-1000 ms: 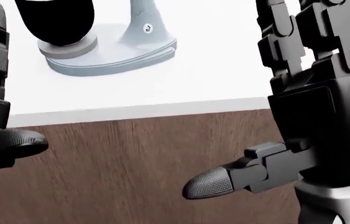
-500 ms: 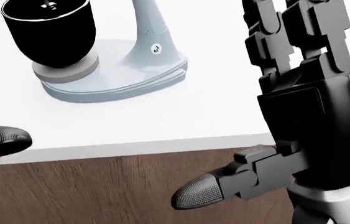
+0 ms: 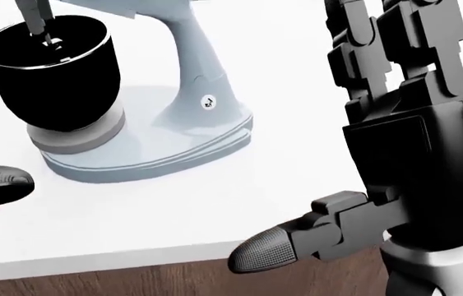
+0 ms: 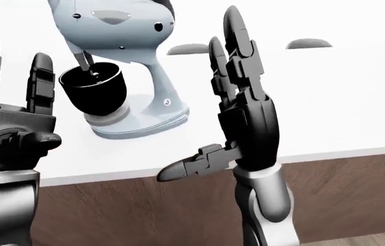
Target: Open the stand mixer head.
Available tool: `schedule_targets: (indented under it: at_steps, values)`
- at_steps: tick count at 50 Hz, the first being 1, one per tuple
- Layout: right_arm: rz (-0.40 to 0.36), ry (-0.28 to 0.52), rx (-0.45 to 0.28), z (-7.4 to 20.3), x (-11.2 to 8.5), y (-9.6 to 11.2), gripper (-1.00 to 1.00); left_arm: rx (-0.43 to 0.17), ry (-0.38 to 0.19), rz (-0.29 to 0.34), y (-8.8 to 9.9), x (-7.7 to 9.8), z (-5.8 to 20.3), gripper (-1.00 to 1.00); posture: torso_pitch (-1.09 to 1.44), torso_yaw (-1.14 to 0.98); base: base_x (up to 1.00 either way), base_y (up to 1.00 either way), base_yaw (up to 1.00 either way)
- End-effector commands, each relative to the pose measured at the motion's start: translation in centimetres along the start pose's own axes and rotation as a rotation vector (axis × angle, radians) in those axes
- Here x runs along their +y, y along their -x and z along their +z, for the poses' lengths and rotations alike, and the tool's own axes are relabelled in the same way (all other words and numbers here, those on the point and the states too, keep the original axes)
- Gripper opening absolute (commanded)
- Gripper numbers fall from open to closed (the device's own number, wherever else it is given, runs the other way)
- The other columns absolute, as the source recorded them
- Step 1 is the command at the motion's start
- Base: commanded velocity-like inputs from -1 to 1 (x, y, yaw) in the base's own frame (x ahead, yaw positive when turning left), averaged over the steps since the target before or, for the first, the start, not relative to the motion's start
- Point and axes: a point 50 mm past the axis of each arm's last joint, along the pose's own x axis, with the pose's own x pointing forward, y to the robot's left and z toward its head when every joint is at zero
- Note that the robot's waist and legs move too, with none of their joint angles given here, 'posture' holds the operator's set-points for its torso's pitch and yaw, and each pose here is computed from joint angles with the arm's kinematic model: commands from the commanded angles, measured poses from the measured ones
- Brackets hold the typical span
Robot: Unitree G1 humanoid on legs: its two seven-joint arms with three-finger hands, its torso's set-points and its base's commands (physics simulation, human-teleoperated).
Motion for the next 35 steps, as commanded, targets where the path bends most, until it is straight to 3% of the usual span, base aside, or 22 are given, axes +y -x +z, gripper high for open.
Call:
schedule_targets:
  at_steps: [1, 26, 32, 35]
  values:
    - [0.011, 0.007, -0.063, 1.0, 0.1, -0.2, 1.0, -0.053, 0.007, -0.037, 0.0, -0.6, 0.8, 1.0, -0.11, 0.0, 0.0, 0.0, 0.0]
    - [0.021, -0.017, -0.052, 0.8, 0.5, -0.6, 1.0, -0.073, 0.019, -0.017, -0.1, -0.2, 1.0, 1.0, -0.3, 0.0, 0.0, 0.0, 0.0]
    - [0.062, -0.081, 0.002, 1.5, 1.1, -1.3, 1.0, -0.077, 0.017, -0.018, -0.1, -0.2, 1.2, 1.0, -0.3, 0.0, 0.0, 0.0, 0.0]
    - [0.109, -0.12, 0.091, 1.3, 1.5, -1.7, 1.0, -0.082, 0.017, -0.014, -0.3, -0.1, 1.3, 1.0, -0.3, 0.0, 0.0, 0.0, 0.0]
